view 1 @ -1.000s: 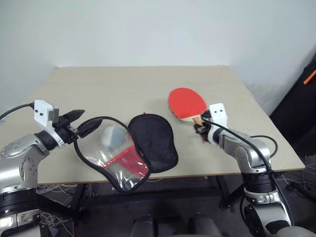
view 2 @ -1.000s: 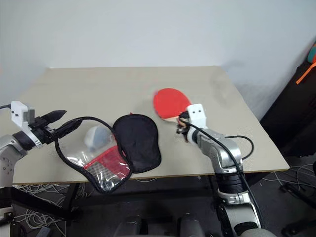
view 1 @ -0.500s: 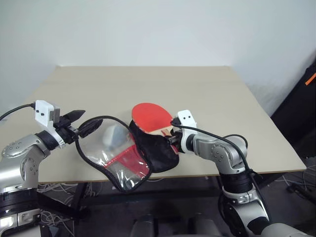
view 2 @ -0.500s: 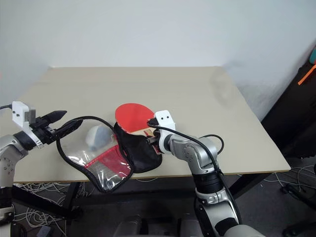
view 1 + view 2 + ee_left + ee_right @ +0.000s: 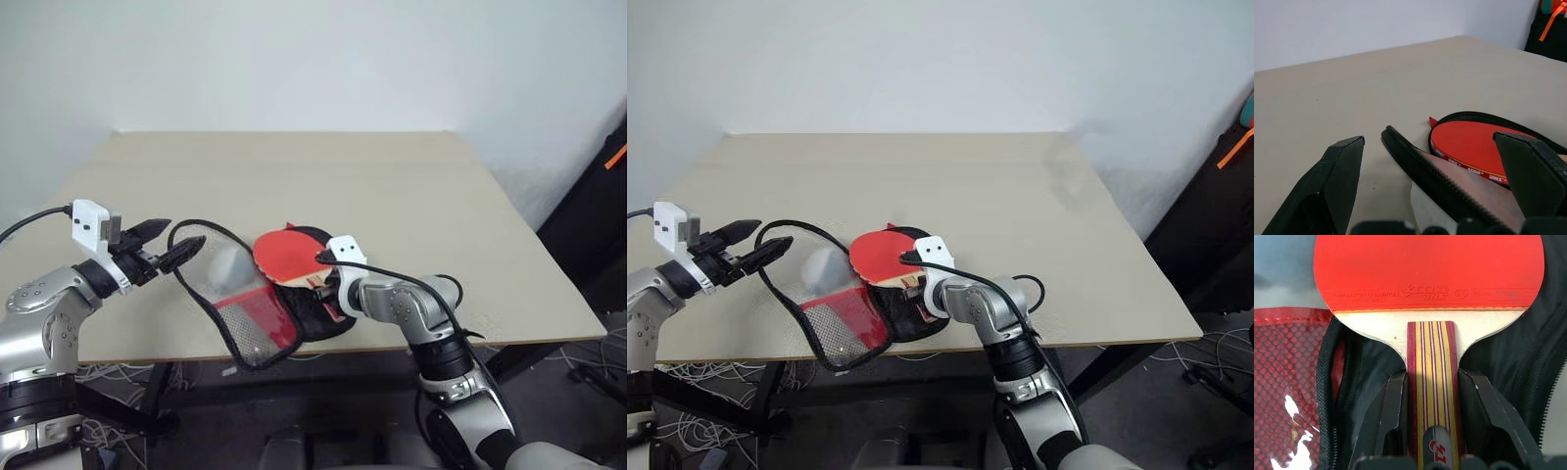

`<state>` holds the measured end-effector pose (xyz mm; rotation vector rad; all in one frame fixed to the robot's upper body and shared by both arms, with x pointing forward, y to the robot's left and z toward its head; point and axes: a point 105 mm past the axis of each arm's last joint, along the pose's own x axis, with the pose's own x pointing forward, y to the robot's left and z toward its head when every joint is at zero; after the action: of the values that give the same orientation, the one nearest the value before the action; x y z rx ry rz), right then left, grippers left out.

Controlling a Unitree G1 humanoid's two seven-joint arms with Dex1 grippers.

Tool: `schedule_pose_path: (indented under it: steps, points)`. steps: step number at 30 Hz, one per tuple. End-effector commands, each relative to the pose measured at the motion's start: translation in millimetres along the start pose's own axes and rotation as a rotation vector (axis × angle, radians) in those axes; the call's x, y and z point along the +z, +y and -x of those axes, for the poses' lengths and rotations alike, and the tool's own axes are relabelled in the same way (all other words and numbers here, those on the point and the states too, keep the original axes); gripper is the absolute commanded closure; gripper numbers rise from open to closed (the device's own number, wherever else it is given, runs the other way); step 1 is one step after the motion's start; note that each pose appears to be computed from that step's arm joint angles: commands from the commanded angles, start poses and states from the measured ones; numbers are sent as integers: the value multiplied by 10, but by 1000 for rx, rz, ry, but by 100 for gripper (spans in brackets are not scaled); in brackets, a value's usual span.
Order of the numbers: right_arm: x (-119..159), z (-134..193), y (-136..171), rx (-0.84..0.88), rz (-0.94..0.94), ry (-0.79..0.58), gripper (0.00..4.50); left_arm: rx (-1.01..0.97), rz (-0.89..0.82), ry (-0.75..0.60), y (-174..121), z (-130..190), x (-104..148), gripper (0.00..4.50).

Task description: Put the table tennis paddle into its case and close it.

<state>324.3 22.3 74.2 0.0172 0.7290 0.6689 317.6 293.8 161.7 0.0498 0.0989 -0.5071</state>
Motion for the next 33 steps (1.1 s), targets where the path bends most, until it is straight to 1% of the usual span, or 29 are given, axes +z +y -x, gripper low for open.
schedule_pose_path:
  steps: [1,4,10,22,24,25,27,28,29,31,32,33]
  points:
    - [188,56,-186,-92,1,-68,339,0,-43,-36,-18,12,141,0]
    - [207,66,-219,-106,-1,-71,339,4,-42,-36,-14,16,139,0]
    - [243,93,-191,-109,11,-78,339,8,-42,-39,-10,13,140,0]
    - [203,39,-167,-113,11,-52,339,7,-51,-43,-4,-10,160,0]
    - [215,26,-122,-95,6,-52,268,7,-52,-43,1,-7,157,0]
    - [225,23,-93,-84,7,-53,244,8,-52,-42,3,-6,156,0]
    - [244,22,-41,-58,1,-57,171,8,-53,-42,3,-6,153,0]
    - [251,24,-22,-47,-1,-59,141,8,-53,-42,3,-6,153,0]
    - [254,29,-8,-33,-2,-60,96,9,-54,-42,1,-6,153,0]
    - [279,64,6,3,-9,-78,30,10,-54,-42,2,0,150,0]
    - [289,77,7,13,-10,-84,3,11,-54,-42,3,3,150,0]
    - [313,107,-6,22,-6,-100,3,13,-54,-42,7,10,152,0]
